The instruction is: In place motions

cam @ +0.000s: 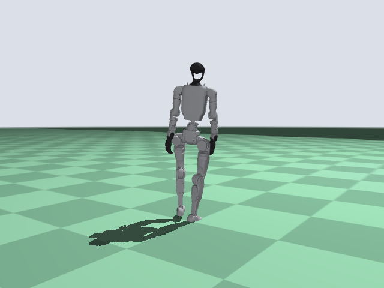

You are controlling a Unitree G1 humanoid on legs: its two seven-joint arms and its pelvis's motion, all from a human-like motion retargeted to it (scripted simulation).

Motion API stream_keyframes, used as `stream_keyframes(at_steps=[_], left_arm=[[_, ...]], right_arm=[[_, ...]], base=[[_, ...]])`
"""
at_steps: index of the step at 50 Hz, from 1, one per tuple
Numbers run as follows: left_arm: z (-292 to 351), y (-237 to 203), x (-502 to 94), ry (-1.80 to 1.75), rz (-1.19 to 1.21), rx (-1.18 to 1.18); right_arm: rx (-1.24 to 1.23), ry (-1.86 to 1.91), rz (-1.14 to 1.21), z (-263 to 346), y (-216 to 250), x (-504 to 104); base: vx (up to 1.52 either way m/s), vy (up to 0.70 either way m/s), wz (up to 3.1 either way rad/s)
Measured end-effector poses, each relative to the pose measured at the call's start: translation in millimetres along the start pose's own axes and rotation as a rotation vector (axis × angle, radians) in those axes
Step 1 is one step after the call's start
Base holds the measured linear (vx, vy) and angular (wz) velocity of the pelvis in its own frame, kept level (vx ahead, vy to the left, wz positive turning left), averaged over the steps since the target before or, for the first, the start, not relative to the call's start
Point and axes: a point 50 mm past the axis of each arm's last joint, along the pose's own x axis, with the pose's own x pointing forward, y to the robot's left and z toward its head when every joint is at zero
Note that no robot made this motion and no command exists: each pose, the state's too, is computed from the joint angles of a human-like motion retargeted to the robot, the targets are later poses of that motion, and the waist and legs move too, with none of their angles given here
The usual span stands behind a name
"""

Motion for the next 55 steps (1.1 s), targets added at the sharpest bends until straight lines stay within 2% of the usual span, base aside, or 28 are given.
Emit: stream_keyframes(at_steps=[5,8,11,15,20,25,30,35,37,41,44,48,52,55], left_arm=[[57.7,-51.8,1.0,-0.171,-0.173,0.178],[109.0,-104.8,-11.7,-0.332,-0.343,0.292],[152.8,-132.8,-29.5,-0.453,-0.471,0.445],[165.9,-145.6,-37.7,-0.509,-0.454,0.617],[132.6,-115.1,-20.0,-0.449,-0.343,0.650],[39.3,-48.7,2.4,-0.072,-0.227,0.584],[-46.1,20.3,-10.1,0.334,-0.103,0.455],[-75.1,65.7,-26.5,0.508,-0.008,0.426],[-79.0,69.9,-28.5,0.524,0.006,0.446],[-70.6,70.0,-24.7,0.446,0.010,0.440],[-53.4,58.0,-17.4,0.379,-0.008,0.441],[-18.2,37.7,-6.5,0.229,0.017,0.493],[30.5,-15.0,3.0,-0.015,-0.045,0.578],[63.5,-62.8,0.7,-0.126,-0.210,0.619]], right_arm=[[0.207,0.440,0.000,-113.7,42.1,-32.5],[0.379,0.593,-0.117,-150.6,44.6,-55.9],[0.549,0.729,-0.143,-184.7,63.4,-80.2],[0.683,0.819,-0.168,-199.1,90.2,-93.1],[0.731,0.769,-0.117,-190.4,102.2,-86.2],[0.525,0.582,-0.100,-138.0,64.9,-47.3],[0.247,0.159,-0.015,-14.8,6.5,0.0],[0.043,-0.337,0.005,121.2,-47.4,-7.8],[-0.020,-0.452,-0.026,145.9,-58.1,-17.6],[-0.033,-0.547,-0.127,156.5,-65.4,-24.5],[-0.020,-0.491,-0.137,133.8,-62.1,-18.8],[0.067,-0.220,-0.067,53.1,-25.4,-0.9],[0.272,0.134,0.013,-47.2,28.2,-7.0],[0.410,0.416,0.061,-119.6,63.8,-36.0]], base=[[0.08,0.16,0.36],[-0.28,0.17,0.06],[-0.05,0.10,0.36],[-0.05,0.00,0.00],[0.19,0.00,-0.23],[0.12,0.04,-0.07],[-0.08,-0.14,-0.64],[-0.22,-0.17,-0.76],[-0.02,-0.01,-0.10],[0.01,-0.02,0.39],[0.09,0.05,0.46],[0.25,0.06,0.55],[0.19,0.08,0.36],[0.07,0.12,0.19]])
